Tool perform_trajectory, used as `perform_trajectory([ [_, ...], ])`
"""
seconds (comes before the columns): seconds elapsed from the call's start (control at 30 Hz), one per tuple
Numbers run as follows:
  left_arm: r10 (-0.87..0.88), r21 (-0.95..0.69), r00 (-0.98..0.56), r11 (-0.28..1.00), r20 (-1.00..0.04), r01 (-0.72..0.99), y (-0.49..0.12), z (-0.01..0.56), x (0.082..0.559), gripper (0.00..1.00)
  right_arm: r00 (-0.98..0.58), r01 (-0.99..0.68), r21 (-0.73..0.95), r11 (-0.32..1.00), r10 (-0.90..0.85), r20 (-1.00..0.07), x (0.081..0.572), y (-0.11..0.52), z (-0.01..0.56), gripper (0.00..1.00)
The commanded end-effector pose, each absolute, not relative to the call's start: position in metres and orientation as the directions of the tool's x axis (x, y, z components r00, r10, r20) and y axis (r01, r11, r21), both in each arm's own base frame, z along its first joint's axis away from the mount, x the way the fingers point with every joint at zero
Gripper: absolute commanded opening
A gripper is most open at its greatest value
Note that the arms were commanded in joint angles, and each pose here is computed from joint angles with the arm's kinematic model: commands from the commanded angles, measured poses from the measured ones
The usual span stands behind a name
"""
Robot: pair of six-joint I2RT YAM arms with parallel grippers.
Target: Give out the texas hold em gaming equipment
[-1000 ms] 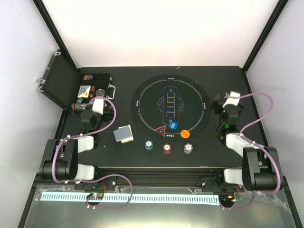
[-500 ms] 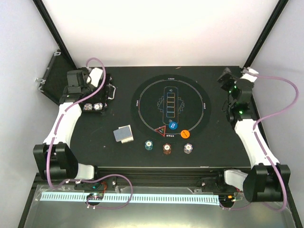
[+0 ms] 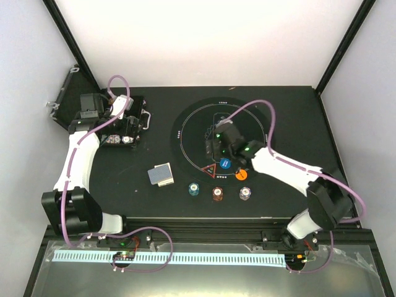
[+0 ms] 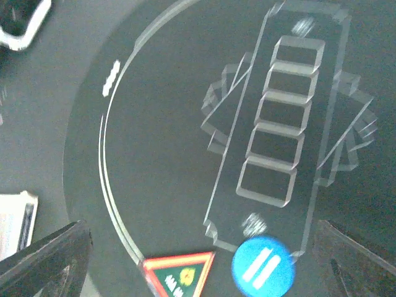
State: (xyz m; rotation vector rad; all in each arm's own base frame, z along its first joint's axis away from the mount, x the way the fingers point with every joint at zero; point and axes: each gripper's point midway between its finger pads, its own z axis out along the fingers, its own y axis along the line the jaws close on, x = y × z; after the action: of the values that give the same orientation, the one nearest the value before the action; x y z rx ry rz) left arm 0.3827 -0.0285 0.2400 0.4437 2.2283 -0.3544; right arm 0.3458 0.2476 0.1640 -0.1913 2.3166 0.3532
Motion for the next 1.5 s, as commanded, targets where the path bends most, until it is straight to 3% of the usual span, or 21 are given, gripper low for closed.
perform_trajectory([
  [0.0,0.198,-0.138,-0.616,0.88,-0.763,0.454,-0.033,0.248,0.37,0.99,-0.786,-0.258,0.127,0.958,-0.131,-0.605,0.308,0.271,0.114,0.99],
  [0.3,0.212,-0.132,-0.612,0.874,-0.762,0.467,-0.034,0.253,0.365,0.99,-0.865,-0.296,0.124,0.947,-0.211,-0.456,0.274,0.28,0.065,0.75],
  [0.6,0.205,-0.128,-0.602,0.877,-0.772,0.463,-0.033,0.258,0.368,0.99,-0.903,-0.313,0.122,0.942,-0.255,-0.346,0.255,0.277,0.032,0.64],
  [0.73,0.204,-0.129,-0.6,0.876,-0.774,0.464,-0.032,0.26,0.369,0.99,-0.902,-0.317,0.115,0.942,-0.262,-0.343,0.258,0.28,0.03,0.63],
  [1.07,0.199,-0.12,-0.586,0.88,-0.785,0.46,-0.028,0.269,0.368,0.99,-0.903,-0.327,0.084,0.941,-0.285,-0.321,0.267,0.288,0.021,0.47],
  [1.47,0.197,-0.133,-0.597,0.877,-0.778,0.462,-0.027,0.268,0.365,0.99,-0.888,-0.357,0.073,0.931,-0.314,-0.336,0.286,0.308,0.02,0.41],
])
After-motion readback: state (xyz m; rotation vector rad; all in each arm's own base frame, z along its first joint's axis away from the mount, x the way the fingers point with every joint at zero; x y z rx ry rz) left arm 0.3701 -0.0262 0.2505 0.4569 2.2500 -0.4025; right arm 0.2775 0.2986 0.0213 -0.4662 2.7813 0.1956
